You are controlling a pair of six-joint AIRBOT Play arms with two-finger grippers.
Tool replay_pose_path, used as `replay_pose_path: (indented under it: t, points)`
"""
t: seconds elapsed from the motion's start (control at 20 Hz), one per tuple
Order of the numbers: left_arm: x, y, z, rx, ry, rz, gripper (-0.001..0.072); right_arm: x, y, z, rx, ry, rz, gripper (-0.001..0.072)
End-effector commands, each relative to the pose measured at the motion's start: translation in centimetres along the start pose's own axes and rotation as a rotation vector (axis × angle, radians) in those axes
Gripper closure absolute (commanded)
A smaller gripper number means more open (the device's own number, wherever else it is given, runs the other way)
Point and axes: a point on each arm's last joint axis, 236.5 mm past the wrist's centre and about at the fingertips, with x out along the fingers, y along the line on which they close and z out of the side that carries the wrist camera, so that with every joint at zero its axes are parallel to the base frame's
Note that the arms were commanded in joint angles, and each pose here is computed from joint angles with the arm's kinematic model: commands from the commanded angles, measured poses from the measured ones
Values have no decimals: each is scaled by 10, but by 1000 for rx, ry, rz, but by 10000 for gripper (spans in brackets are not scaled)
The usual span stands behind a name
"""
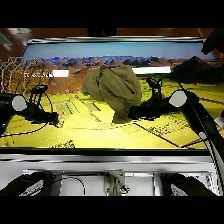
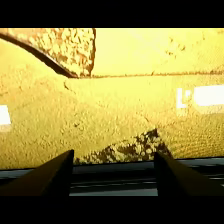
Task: Fold the shirts.
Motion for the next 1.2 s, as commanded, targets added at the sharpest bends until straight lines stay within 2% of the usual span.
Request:
replay_pose_path:
  t: [0.0,0.4,0.55,0.75,0.85,0.95,1.05,1.15]
  points:
    - [1,0,0,0,3,0,117,0,0,0,1,1,0,42]
    - [2,0,-1,-1,7,0,117,-1,4,16,8,-69,15,42]
    - [2,0,0,-2,5,0,117,-6,34,40,82,-165,150,42]
    - [1,-26,10,-37,-36,-112,116,-29,53,51,-68,-187,162,42]
    - [-7,-33,-10,4,53,-142,116,-58,46,55,-214,-166,40,42]
    - [-32,-26,-14,181,87,-116,118,-103,19,62,-329,-157,-182,42]
    - [-77,-2,11,199,10,-4,118,-161,-18,68,-358,-182,-439,42]
    - [-141,33,48,136,-162,161,118,-217,-56,61,-305,-205,-682,42]
